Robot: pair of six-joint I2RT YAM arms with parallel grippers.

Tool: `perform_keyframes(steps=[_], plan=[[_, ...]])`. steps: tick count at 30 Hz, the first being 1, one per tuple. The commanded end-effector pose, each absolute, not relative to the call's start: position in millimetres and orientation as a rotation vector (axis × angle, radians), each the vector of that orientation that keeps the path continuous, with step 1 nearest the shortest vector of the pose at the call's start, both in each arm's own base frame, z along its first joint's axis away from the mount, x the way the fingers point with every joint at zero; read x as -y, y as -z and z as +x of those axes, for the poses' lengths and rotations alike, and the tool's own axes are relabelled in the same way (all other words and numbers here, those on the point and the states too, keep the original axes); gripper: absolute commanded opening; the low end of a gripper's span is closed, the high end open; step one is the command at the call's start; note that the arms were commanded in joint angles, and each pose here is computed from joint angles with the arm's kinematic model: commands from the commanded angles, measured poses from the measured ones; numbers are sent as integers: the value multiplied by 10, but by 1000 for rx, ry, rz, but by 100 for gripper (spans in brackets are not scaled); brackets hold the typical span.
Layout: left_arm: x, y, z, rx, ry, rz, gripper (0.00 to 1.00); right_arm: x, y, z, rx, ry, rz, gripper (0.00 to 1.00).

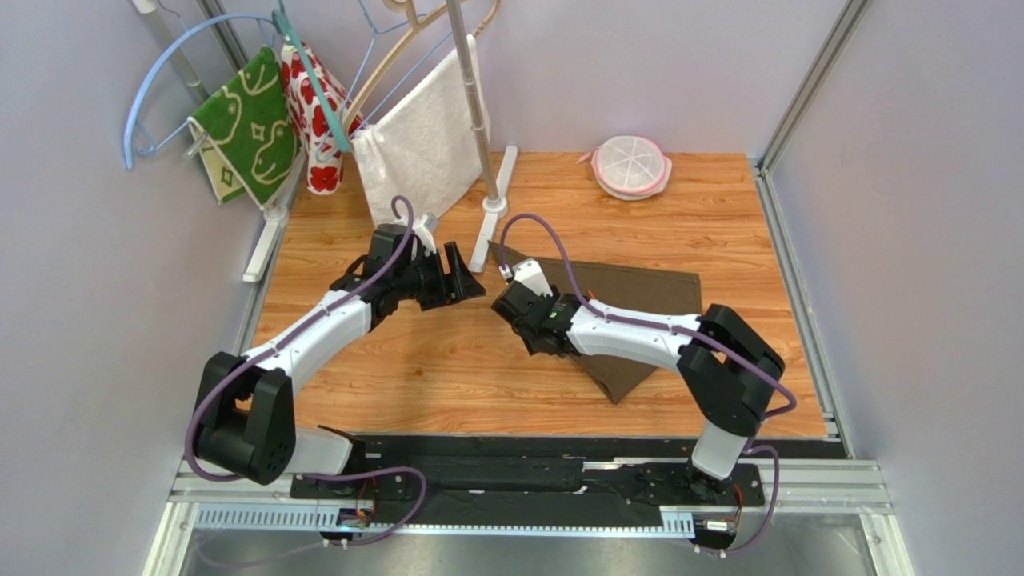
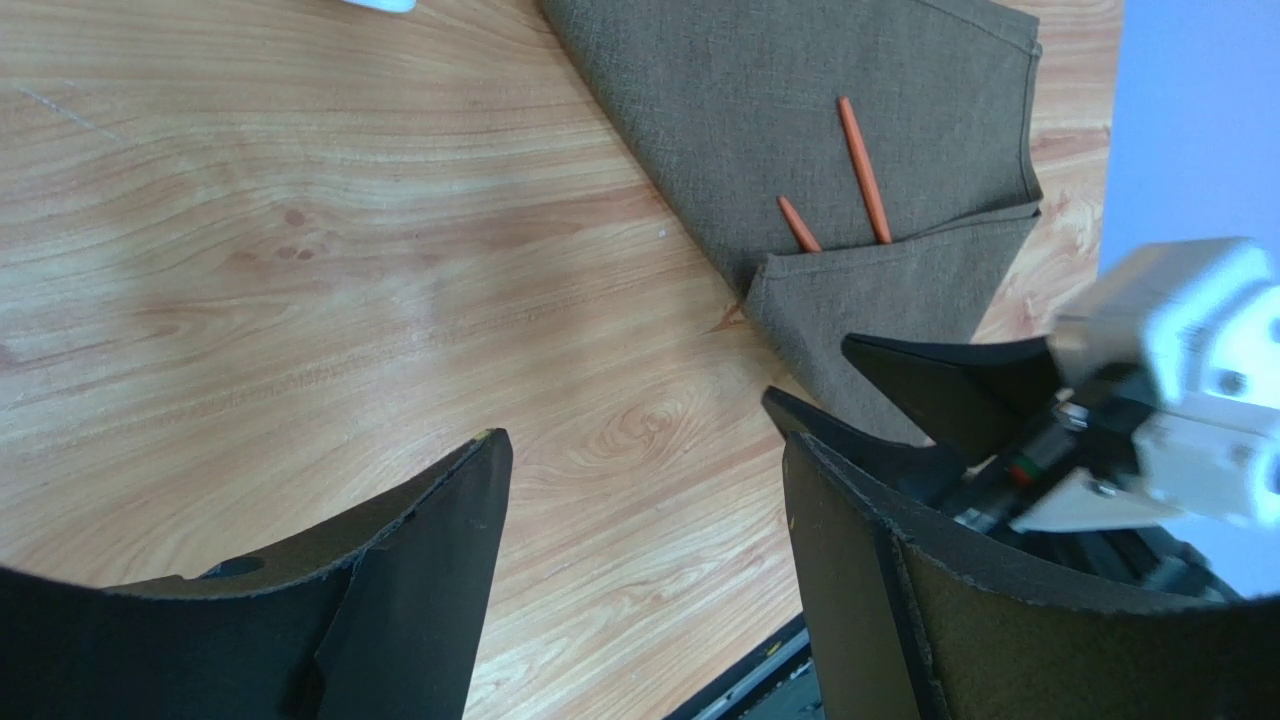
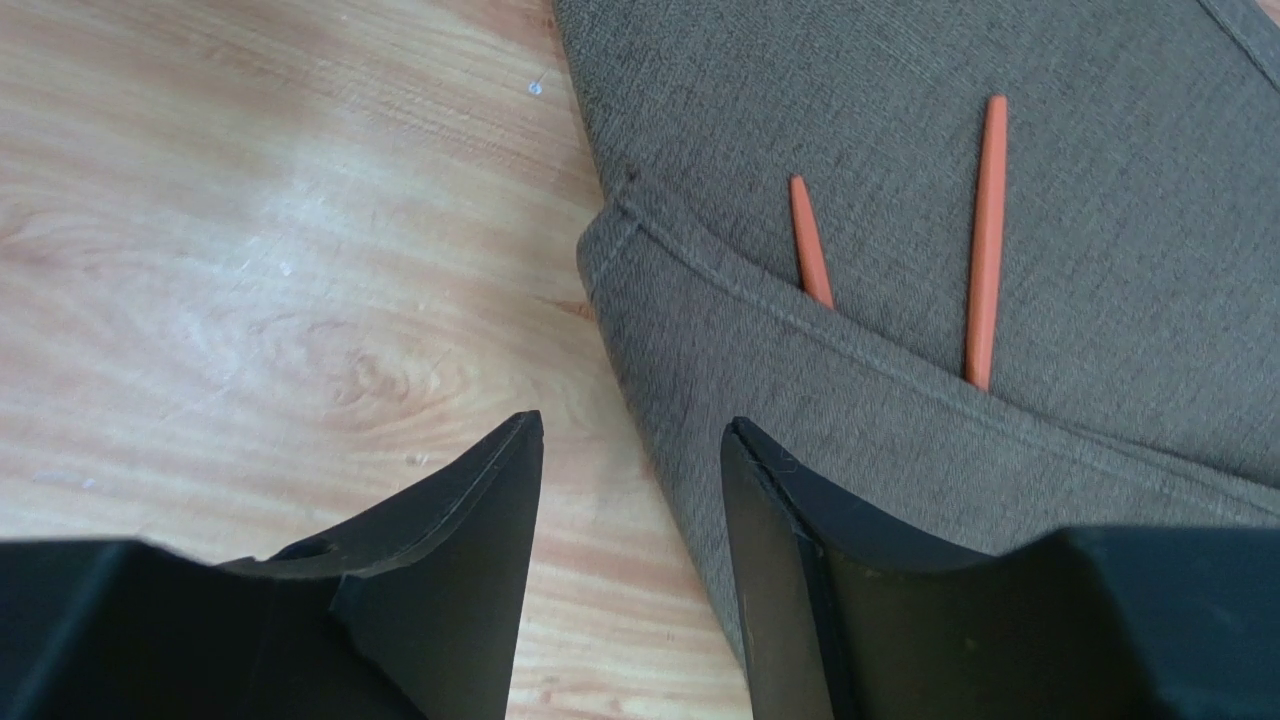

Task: Fold the napkin, place the utensils inside, and roll it up
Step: Fold the napkin

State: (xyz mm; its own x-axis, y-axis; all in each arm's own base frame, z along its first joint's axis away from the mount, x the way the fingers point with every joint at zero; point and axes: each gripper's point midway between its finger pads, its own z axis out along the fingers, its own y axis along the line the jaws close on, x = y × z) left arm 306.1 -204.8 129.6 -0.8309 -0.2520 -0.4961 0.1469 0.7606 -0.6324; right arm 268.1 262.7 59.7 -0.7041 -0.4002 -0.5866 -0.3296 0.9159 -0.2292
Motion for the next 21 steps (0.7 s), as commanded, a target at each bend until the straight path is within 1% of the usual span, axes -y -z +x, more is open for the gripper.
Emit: perform_keyframes(steps=[1, 5, 6, 11, 15, 19, 20, 21], plan=[[2105, -1542, 3240, -2294, 935, -47, 75, -2708, -700, 2989, -2336, 141, -502, 49], [2099, -1479, 3237, -2317, 927, -42, 75, -2680, -562, 3009, -2362, 134, -537, 42], [2099, -1459, 3238, -2322, 925, -41, 75, -2665, -525, 3006, -2367, 144, -552, 38], [2103, -1421, 3243, -2332, 924, -42, 75, -2623, -409, 3039, -2391, 140, -553, 31], [2101, -1427, 3245, -2334, 920, -36, 75, -2588, -348, 3056, -2407, 141, -548, 23], [2090, -1434, 3242, -2333, 915, -33, 75, -2575, -304, 3059, -2421, 123, -552, 18], [2091, -1432, 3238, -2334, 916, -31, 75, -2574, -301, 3058, -2421, 123, -552, 15], [2084, -1432, 3236, -2336, 915, -33, 75, -2558, -301, 3063, -2421, 131, -551, 4]])
